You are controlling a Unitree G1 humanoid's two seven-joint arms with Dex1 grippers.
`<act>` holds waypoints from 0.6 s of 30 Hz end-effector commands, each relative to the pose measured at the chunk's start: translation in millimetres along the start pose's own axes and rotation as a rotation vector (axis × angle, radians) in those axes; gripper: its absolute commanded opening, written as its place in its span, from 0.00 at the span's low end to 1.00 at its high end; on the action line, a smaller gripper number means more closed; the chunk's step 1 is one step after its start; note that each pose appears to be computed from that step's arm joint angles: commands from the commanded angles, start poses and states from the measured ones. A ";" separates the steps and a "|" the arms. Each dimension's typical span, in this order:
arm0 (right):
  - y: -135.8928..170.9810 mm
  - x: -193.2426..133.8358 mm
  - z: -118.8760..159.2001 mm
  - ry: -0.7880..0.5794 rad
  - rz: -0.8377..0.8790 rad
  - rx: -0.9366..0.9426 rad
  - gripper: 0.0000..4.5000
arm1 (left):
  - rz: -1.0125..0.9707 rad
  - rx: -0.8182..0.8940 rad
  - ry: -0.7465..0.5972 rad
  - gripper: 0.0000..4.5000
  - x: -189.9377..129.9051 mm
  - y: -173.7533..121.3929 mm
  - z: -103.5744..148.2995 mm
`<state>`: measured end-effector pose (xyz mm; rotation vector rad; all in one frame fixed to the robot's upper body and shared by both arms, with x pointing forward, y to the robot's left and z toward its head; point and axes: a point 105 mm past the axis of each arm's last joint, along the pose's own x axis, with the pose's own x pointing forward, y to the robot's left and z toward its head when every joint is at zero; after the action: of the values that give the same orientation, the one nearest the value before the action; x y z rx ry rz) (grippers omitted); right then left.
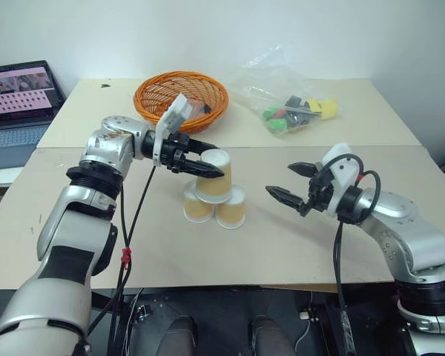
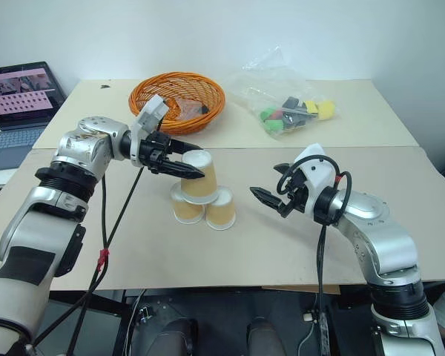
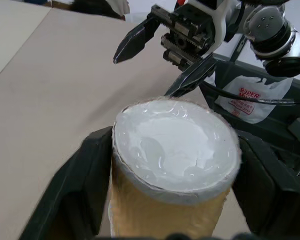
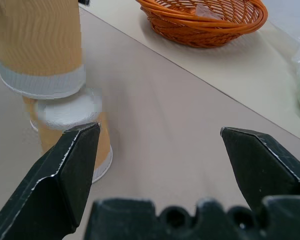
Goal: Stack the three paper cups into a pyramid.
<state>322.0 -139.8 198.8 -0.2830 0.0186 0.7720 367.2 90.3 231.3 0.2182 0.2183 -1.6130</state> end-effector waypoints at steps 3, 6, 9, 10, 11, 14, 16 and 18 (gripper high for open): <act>-3.1 -5.3 13.3 -0.035 -0.016 -0.036 1.00 | 0.022 0.063 -0.025 1.00 -4.7 2.6 18.1; -2.6 -4.9 12.8 -0.034 -0.013 -0.033 1.00 | 0.030 0.060 -0.040 1.00 -7.1 3.2 21.9; -2.4 -4.4 11.4 -0.031 -0.009 -0.032 1.00 | 0.035 0.066 -0.043 1.00 -9.0 2.8 23.4; -2.6 -4.1 10.5 -0.028 -0.007 -0.032 1.00 | 0.037 0.067 -0.046 1.00 -9.6 2.7 24.7; -2.6 -3.8 9.9 -0.026 -0.006 -0.032 1.00 | 0.038 0.069 -0.049 1.00 -10.3 2.6 26.0; -2.5 -2.8 9.4 -0.026 0.001 -0.030 1.00 | 0.041 0.073 -0.065 1.00 -13.1 1.3 32.1; -2.2 -1.6 9.6 -0.028 0.006 -0.029 1.00 | 0.042 0.080 -0.069 1.00 -15.0 -0.1 35.9; -2.5 -0.6 9.3 -0.029 0.009 -0.027 1.00 | 0.042 0.091 -0.081 1.00 -17.0 -1.8 41.5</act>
<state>323.1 -140.9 195.6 -0.2765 0.0337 0.7790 370.1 96.6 248.3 0.1902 0.1628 -1.5774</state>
